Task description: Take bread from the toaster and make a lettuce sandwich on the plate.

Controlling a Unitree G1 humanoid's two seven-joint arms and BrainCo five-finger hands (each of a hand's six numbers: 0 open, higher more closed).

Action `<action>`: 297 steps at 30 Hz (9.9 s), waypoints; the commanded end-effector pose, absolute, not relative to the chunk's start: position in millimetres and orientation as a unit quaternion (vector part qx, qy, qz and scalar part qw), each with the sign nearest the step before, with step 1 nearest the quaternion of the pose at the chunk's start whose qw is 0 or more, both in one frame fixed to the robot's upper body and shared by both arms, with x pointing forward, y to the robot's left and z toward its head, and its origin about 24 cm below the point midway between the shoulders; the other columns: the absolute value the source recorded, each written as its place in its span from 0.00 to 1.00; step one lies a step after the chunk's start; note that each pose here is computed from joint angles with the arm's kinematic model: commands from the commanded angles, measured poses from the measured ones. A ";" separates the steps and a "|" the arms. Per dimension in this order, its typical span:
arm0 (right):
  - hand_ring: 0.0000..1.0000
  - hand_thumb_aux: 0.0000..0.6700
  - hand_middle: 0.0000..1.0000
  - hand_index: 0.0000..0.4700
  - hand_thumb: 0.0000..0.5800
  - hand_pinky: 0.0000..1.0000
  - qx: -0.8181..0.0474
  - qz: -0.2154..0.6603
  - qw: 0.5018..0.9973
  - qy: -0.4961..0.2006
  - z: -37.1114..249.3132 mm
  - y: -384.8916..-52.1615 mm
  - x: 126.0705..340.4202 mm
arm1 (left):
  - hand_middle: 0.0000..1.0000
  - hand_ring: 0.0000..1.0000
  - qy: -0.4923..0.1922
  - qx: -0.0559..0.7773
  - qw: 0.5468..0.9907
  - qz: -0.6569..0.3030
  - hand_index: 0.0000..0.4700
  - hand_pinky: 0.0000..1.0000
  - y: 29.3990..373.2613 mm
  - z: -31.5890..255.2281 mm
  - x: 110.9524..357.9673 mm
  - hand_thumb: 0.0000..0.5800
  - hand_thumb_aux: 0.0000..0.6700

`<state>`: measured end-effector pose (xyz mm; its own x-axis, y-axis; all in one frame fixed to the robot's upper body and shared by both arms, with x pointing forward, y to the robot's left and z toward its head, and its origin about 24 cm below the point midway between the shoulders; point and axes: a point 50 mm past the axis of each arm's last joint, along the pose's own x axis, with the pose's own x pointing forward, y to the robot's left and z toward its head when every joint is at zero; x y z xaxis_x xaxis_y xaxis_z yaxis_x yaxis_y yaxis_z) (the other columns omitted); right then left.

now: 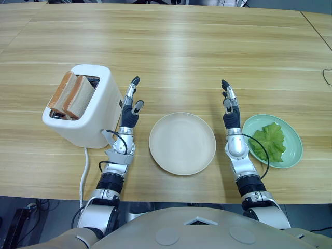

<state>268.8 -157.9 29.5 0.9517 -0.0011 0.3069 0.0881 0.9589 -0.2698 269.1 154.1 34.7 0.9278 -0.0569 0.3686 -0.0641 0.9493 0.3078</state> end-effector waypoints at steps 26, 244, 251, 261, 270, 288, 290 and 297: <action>0.00 0.00 0.00 0.00 0.00 0.00 -0.181 0.017 0.965 -0.188 33.4 -141.5 262.4 | 0.00 0.00 -0.290 0.555 0.737 0.255 0.00 0.00 282.0 149.2 166.5 0.00 0.00; 0.00 0.00 0.00 0.00 0.00 0.00 -0.523 0.022 0.812 -0.258 51.0 -172.8 230.4 | 1.00 1.00 -0.349 0.404 0.826 0.179 0.98 1.00 251.2 177.3 210.2 1.00 1.00; 0.00 0.00 0.00 0.00 0.00 0.00 -0.495 0.022 0.815 -0.302 62.5 -167.5 223.7 | 1.00 1.00 -0.331 0.275 0.902 -0.034 0.98 1.00 195.9 154.4 217.2 1.00 1.00; 0.00 0.00 0.00 0.00 0.00 0.00 -0.475 0.034 0.786 -0.394 82.4 -155.5 200.2 | 1.00 1.00 -0.130 0.205 0.928 -0.281 0.98 1.00 133.6 60.8 230.7 1.00 1.00; 0.00 0.00 0.00 0.00 0.00 0.00 -0.498 0.106 0.764 -0.398 66.6 -139.7 188.4 | 1.00 1.00 -0.055 0.209 0.904 -0.370 0.98 1.00 113.6 18.7 237.8 1.00 1.00; 0.00 0.00 0.00 0.00 0.00 0.00 -0.513 0.363 0.748 -0.215 -9.1 -116.4 158.7 | 1.00 1.00 -0.004 0.338 0.879 -0.337 0.98 1.00 129.3 -23.3 256.3 1.00 1.00; 0.00 0.00 0.00 0.00 0.00 0.00 -0.517 0.393 0.742 -0.166 -22.2 -115.8 158.1 | 1.00 1.00 -0.003 0.338 0.880 -0.334 0.98 1.00 129.2 -24.1 257.6 1.00 1.00; 0.00 0.00 0.00 0.00 0.00 0.00 -0.483 0.433 0.759 -0.053 -36.3 -115.4 158.9 | 1.00 1.00 -0.012 0.355 0.882 -0.311 0.98 1.00 128.3 -23.2 263.1 1.00 1.00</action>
